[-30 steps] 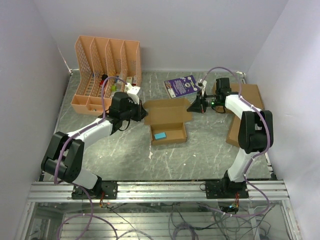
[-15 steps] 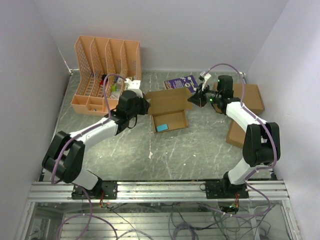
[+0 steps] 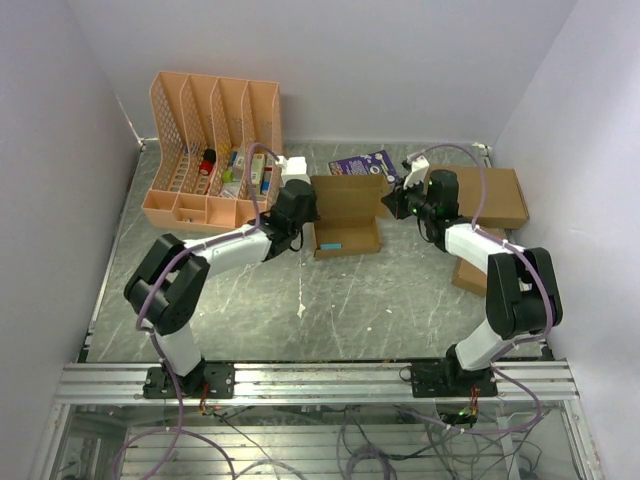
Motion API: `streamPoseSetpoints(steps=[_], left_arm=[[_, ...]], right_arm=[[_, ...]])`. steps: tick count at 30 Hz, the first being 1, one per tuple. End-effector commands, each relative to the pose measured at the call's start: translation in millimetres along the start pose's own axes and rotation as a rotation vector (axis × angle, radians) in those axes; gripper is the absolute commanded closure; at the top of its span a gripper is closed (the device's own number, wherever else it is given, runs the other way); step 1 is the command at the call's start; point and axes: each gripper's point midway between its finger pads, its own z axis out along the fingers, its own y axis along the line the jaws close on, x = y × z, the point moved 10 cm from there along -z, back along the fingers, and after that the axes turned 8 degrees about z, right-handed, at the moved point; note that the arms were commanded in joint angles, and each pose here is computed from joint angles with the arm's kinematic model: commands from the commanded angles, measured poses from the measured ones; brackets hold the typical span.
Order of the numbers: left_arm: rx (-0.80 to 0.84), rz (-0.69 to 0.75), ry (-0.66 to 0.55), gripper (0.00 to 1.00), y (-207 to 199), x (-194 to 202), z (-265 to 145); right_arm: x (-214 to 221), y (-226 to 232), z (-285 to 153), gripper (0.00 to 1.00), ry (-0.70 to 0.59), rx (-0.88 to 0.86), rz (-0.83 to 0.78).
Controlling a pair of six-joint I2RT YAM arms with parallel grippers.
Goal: Fold the paper box
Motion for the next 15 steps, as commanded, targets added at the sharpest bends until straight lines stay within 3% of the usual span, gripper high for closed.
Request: streamPoseSetpoints(steps=[1,15], left_arm=[[-0.112,-0.039,-0.119,0.93,-23.5,-8.2,4.9],[-0.149,-0.053,-0.244,0.93,-39.5,18.4,-21.9]], right_arm=[[-11.8,8.1,-8.8,1.0,-0.144,0.068,0.006],[9.0,28.2,-37.0,1.0,-0.289,0.176,0.042]])
